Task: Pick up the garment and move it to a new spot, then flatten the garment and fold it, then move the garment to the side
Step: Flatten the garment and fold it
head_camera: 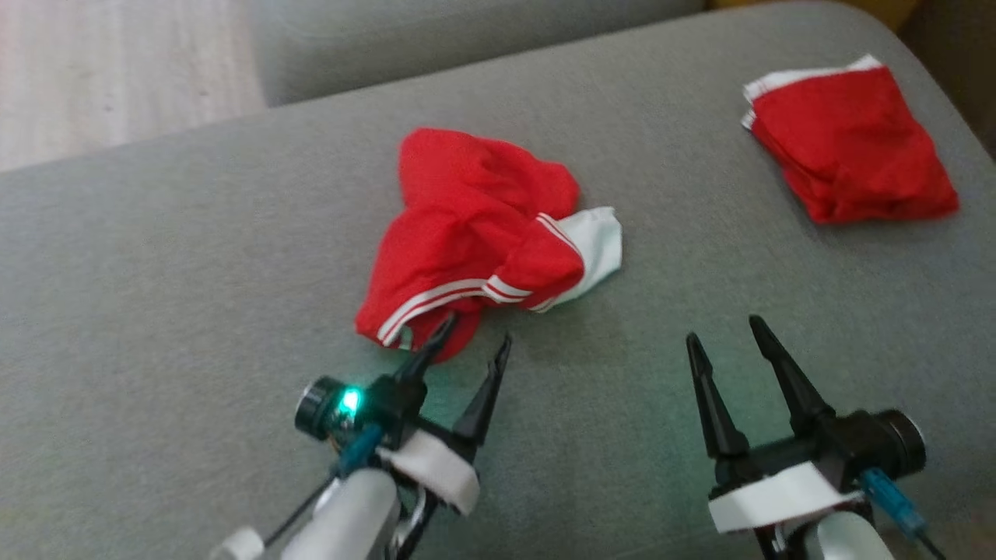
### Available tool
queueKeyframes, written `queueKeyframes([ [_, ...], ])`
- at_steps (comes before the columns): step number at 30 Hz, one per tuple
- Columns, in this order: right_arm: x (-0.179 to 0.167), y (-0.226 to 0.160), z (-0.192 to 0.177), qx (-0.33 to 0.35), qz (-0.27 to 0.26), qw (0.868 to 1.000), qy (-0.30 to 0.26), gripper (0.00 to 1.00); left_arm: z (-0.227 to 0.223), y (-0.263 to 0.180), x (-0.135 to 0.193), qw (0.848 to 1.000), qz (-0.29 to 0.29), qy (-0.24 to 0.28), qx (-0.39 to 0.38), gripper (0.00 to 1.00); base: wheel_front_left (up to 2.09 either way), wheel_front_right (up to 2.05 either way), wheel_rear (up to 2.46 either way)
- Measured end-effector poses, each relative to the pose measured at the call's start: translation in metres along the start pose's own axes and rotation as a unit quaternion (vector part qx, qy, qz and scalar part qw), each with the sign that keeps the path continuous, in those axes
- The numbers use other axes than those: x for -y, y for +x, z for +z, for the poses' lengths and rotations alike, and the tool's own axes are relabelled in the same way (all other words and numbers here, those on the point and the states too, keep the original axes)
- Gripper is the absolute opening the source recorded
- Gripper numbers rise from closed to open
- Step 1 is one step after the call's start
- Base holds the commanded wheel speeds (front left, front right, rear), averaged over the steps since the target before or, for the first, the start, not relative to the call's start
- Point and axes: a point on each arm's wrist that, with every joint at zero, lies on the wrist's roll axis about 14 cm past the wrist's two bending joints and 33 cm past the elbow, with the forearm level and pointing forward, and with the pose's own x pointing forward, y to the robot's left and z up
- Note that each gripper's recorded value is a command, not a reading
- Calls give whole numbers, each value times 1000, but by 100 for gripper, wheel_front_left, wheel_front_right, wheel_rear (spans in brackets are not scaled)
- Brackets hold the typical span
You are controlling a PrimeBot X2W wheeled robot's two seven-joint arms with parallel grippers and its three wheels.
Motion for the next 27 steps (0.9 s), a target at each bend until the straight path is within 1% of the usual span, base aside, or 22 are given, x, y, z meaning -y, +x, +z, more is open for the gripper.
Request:
queueKeyframes([
  [6,14,1,-6,-13,-22,1000,-5,100,-14,38,-6,999,-28,18,-36,100,0,0,0],
  [12,25,-3,-13,-29,-42,999,-7,100,-29,61,-12,997,-31,30,-63,100,0,0,0],
  [13,27,-4,-14,-30,-46,998,-6,100,-31,63,-11,997,-34,30,-67,78,0,0,0],
  [14,28,-5,-14,-31,-49,998,-6,100,-32,64,-9,997,-38,29,-67,29,0,0,0],
  [15,29,-6,-14,-31,-51,998,-6,100,-31,65,-7,996,-42,29,-67,0,0,0,0],
  [17,31,-7,-12,-27,-54,998,-6,100,-23,66,-2,997,-50,35,-55,0,0,0,0],
  [22,30,-11,-4,-13,-54,998,-6,100,20,70,19,995,-77,66,8,0,0,0,0],
  [25,28,-14,3,-1,-51,999,-5,100,52,72,33,989,-102,98,49,0,0,0,0],
  [27,27,-17,6,6,-51,999,-4,100,80,76,40,981,-120,126,82,0,0,0,0],
])
